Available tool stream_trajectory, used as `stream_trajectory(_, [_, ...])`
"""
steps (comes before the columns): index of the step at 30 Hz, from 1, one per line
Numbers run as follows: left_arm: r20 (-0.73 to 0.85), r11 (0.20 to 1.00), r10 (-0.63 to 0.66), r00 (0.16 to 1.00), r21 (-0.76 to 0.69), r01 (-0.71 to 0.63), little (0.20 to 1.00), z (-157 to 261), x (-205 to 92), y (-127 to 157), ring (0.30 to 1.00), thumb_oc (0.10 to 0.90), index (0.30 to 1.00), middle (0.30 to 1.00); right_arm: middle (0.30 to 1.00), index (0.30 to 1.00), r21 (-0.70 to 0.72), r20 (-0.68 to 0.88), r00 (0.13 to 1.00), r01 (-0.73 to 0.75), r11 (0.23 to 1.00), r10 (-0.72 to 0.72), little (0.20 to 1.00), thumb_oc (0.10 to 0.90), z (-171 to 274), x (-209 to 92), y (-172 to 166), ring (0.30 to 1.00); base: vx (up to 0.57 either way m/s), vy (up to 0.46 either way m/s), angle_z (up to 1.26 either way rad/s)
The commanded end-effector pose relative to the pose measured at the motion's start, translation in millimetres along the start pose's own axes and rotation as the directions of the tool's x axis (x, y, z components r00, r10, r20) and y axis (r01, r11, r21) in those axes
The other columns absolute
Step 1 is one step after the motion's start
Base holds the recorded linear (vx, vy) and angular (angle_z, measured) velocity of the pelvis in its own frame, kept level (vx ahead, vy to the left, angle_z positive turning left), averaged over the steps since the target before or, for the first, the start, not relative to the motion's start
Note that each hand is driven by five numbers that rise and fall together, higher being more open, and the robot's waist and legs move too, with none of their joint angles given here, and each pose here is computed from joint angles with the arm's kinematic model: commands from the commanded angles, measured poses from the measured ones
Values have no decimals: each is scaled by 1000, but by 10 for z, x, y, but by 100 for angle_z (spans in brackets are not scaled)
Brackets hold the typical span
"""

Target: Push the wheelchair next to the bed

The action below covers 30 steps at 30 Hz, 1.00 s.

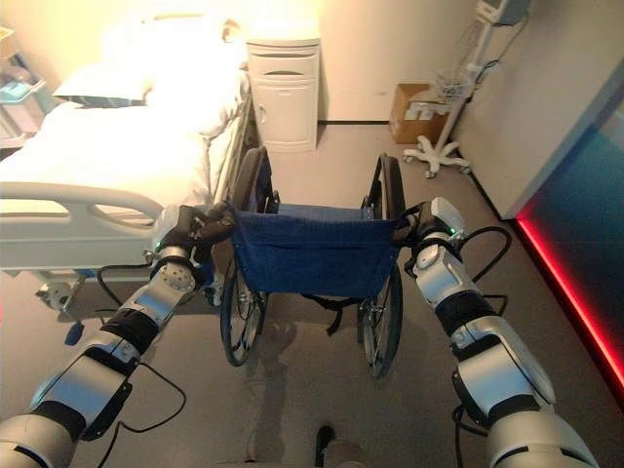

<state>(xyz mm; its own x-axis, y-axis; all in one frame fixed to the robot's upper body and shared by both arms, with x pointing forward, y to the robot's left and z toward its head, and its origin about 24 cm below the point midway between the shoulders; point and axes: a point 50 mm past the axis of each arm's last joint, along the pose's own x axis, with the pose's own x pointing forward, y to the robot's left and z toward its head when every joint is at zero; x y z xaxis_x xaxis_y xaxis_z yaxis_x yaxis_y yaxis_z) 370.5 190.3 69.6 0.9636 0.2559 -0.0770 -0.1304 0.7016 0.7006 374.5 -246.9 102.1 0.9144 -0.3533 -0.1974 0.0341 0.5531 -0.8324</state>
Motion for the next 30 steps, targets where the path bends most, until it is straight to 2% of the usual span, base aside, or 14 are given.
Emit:
stream_trajectory(1, [-16, 954, -299, 954, -28, 299, 300, -110, -250, -595, 300, 400, 300, 300, 300, 300, -36, 39, 927, -371, 928, 372, 300, 400, -12, -171, 689, 300, 308, -118, 30])
stream_trajectory(8, [64, 949, -310, 949, -35, 312, 300, -62, -355, -636, 300, 400, 300, 300, 300, 300, -29, 36, 946, -322, 946, 323, 300, 400, -75, -192, 740, 300, 373, -2, 1])
stream_trajectory(13, [76, 962, -253, 964, -82, 259, 300, -91, -335, -513, 300, 400, 300, 300, 300, 300, -111, 146, 933, -315, 943, 329, 300, 400, 122, -154, 614, 300, 476, 201, -83])
stream_trajectory(16, [53, 963, -248, 967, -99, 252, 300, -142, -305, -472, 300, 400, 300, 300, 300, 300, -116, 149, 926, -333, 936, 348, 300, 400, 98, -159, 643, 300, 512, 234, -83])
stream_trajectory(20, [53, 964, -260, 964, -50, 263, 300, -180, -329, -496, 300, 400, 300, 300, 300, 300, -84, 132, 925, -347, 934, 356, 300, 400, -38, -209, 812, 300, 460, 150, -21])
stream_trajectory(25, [64, 967, -252, 966, -20, 254, 300, -143, -341, -542, 300, 400, 300, 300, 300, 300, -78, 147, 930, -330, 941, 338, 300, 400, 36, -197, 845, 300, 325, 168, -29])
stream_trajectory(30, [39, 966, -256, 966, -8, 257, 300, -284, -399, -543, 300, 400, 300, 300, 300, 300, -71, 160, 925, -338, 938, 345, 300, 400, -67, -257, 866, 300, 405, 119, -14])
